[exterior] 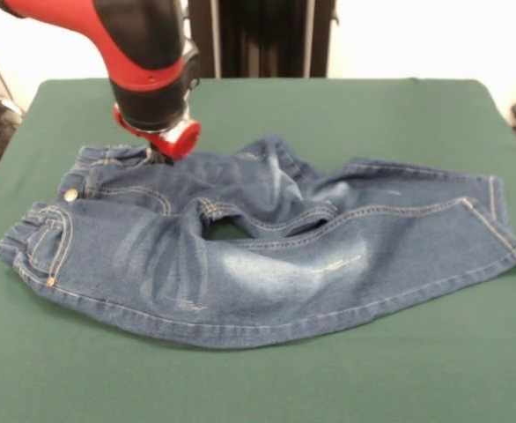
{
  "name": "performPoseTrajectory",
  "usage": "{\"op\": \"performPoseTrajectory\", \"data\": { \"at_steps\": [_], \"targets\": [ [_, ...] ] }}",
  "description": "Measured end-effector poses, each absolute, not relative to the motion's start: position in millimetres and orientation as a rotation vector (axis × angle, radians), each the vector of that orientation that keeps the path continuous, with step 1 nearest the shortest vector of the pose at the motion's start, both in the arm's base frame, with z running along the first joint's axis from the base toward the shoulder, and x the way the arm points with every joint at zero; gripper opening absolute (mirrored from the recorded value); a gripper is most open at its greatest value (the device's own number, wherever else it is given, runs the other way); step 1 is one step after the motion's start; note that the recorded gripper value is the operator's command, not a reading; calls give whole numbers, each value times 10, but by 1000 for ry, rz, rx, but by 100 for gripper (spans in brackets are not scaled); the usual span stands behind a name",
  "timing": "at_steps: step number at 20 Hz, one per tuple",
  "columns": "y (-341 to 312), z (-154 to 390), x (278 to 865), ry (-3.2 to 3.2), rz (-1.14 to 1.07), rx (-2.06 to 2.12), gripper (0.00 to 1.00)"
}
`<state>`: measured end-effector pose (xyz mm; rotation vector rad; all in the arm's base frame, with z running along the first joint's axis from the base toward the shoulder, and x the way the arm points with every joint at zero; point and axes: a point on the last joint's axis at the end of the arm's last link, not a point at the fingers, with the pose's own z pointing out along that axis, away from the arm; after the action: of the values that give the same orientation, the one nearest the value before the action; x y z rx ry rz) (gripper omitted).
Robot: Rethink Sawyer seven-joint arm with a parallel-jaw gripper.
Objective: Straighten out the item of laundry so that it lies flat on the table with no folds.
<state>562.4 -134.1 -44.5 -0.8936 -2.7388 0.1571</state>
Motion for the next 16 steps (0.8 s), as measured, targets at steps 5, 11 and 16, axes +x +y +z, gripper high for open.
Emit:
{"op": "performPoseTrajectory", "data": {
  "at_steps": [5, 11, 16],
  "targets": [
    [-1653, -404, 5530, -2781, 128, -851, 0],
    [-2480, -293, 5131, -2847, 173, -872, 0],
    [-2901, -205, 4794, -2849, 209, -894, 0]
  ]
}}
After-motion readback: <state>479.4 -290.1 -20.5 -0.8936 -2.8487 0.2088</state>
